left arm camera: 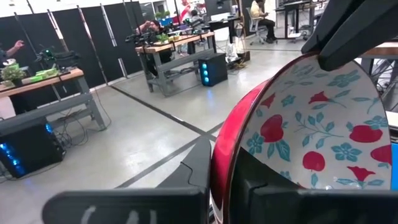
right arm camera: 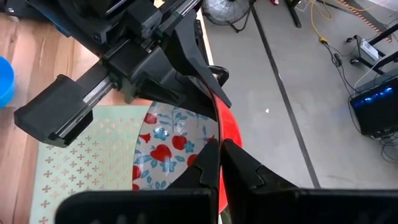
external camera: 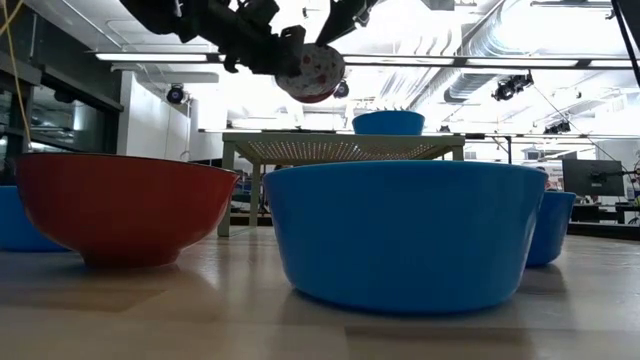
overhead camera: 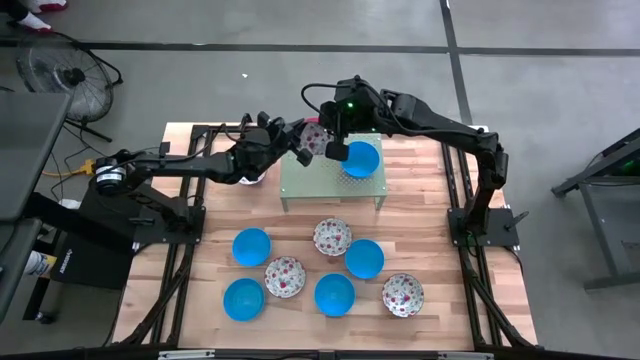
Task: Pick & Place Mini bowls
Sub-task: Put the patterned red bowl on the shelf
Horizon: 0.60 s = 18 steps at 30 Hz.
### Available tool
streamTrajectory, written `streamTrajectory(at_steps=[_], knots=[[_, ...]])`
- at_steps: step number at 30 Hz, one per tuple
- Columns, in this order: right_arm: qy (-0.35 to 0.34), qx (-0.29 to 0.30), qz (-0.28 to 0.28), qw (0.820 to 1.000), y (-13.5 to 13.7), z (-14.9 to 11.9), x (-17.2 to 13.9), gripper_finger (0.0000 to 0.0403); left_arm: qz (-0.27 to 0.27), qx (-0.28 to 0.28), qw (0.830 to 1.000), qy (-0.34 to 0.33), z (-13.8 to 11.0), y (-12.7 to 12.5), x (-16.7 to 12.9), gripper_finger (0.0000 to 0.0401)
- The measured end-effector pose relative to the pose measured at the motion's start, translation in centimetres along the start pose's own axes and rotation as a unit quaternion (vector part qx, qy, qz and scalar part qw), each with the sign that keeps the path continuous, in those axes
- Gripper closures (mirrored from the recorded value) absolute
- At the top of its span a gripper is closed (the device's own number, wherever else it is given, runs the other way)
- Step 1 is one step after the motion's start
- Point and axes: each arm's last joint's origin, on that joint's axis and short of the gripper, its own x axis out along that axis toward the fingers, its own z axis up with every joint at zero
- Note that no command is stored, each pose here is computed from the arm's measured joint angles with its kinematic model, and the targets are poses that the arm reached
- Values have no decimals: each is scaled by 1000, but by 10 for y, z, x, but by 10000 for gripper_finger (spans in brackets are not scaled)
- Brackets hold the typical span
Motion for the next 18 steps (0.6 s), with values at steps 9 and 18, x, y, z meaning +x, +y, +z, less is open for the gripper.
streamTrajectory(at_steps=[9, 18], knots=[[3, 0, 4, 1000, 0, -1, 0, 394, -5, -17, 1000, 7, -2, -1, 0, 386], [11, 5, -22, 1000, -7, -3, -1, 369, -1, -17, 995, 96, 5, 1, 0, 387]])
